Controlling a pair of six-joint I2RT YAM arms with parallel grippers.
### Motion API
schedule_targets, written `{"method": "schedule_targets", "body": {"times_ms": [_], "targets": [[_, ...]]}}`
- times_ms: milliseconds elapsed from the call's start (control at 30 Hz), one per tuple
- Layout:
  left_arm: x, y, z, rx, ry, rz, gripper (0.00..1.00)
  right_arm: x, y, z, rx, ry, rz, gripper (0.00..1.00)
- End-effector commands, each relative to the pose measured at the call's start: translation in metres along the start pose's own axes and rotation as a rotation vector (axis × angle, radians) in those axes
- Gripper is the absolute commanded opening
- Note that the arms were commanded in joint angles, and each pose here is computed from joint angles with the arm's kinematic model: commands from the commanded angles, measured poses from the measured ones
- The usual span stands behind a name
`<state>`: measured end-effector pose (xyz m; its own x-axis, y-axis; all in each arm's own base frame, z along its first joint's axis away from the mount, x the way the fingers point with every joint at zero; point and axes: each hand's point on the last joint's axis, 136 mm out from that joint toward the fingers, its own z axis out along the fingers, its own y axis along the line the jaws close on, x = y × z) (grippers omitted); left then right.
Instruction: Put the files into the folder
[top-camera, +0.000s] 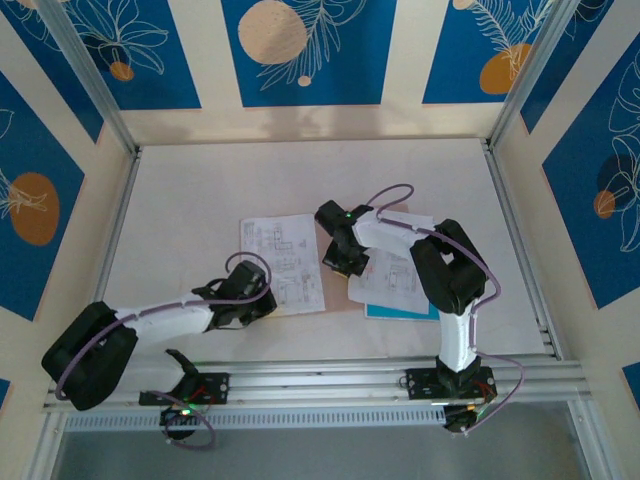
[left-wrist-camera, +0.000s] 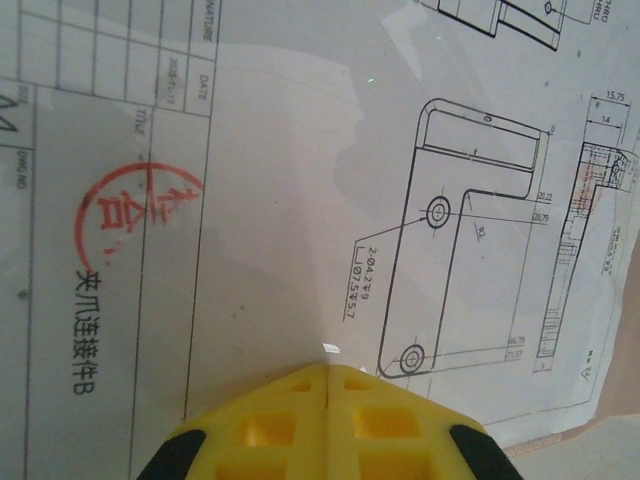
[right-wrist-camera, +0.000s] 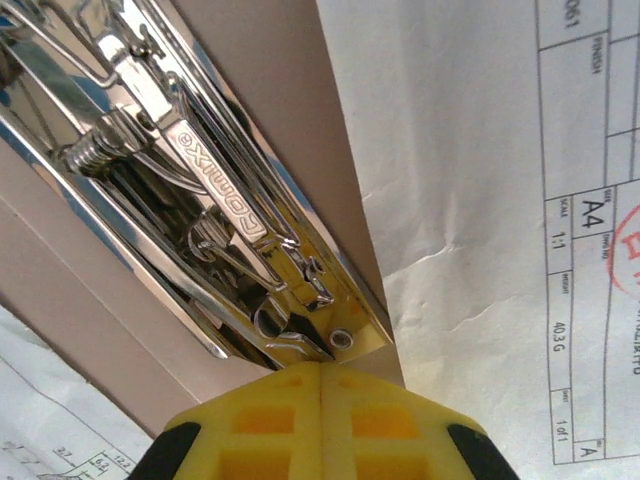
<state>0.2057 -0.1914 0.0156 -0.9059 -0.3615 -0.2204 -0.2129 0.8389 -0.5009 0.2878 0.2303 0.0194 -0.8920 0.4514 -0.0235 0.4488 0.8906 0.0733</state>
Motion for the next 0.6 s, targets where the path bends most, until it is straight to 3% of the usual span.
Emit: {"method": "schedule_targets", "body": {"times_ms": [0,400,567], "targets": [[0.026,0.069,0.0,-0.244,0.066,-0.032,0.0,-0.015,-0.063,0.017,0.27,-0.055,-0.01,0.0],[0.025,0.067,0.001,-0.233,0.069,-0.029,0.0,-0.02,0.003,-0.072,-0.024,-0.223,-0.13,0.0],[0.024,0.066,0.001,-0.229,0.067,-0.025,0.0,-0.012,0.018,-0.089,-0.151,-0.209,-0.126,0.0]]}}
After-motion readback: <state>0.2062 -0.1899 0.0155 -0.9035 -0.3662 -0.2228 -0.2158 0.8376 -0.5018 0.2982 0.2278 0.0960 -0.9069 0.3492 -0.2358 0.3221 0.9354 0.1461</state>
